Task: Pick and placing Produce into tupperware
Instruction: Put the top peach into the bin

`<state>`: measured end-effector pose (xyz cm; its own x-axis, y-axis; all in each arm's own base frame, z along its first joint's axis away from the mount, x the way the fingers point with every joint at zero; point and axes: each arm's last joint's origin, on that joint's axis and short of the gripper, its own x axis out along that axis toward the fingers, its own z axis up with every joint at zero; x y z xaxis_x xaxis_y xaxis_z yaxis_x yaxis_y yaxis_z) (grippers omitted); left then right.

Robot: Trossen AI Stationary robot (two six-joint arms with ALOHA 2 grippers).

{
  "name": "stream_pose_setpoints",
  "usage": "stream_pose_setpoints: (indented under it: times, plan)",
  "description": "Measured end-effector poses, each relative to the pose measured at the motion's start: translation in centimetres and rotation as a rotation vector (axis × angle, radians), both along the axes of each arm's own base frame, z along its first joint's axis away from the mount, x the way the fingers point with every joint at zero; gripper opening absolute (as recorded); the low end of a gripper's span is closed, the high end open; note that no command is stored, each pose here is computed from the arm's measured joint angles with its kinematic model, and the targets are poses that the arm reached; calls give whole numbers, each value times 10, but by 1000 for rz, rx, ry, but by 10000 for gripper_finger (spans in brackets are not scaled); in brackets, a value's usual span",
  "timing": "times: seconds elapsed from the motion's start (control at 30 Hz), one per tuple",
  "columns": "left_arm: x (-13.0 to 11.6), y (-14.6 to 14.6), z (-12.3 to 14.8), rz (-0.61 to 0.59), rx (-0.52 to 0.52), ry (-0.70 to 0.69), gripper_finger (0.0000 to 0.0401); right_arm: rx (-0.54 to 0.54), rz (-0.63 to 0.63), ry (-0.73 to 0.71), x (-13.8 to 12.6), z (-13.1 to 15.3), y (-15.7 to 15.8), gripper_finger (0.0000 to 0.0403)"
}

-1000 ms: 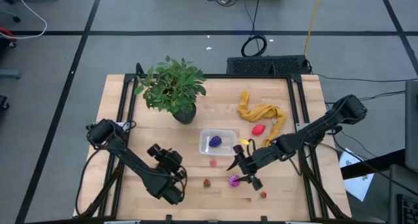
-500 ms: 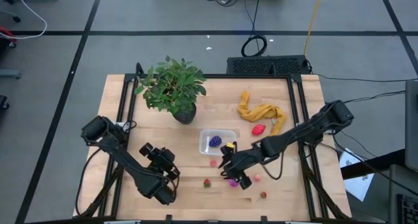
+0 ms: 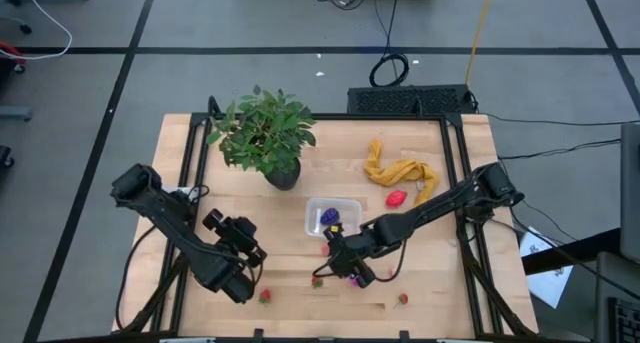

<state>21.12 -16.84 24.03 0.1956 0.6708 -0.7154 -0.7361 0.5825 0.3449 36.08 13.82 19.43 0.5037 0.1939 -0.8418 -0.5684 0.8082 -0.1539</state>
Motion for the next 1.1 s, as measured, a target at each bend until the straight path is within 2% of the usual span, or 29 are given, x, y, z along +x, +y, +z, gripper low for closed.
stream_pose_setpoints:
  times: [0.37, 0.63, 1.1]
  plan:
    - [0, 0, 0, -1, 0, 1, 177, -37, 49, -3, 10, -1, 1, 219]
    - [0, 0, 0, -2, 1, 2, 177, -85, 43, -82, 17, 3, -5, 219]
    - [0, 0, 0, -3, 2, 1, 177, -114, 62, -41, 27, -27, -5, 219]
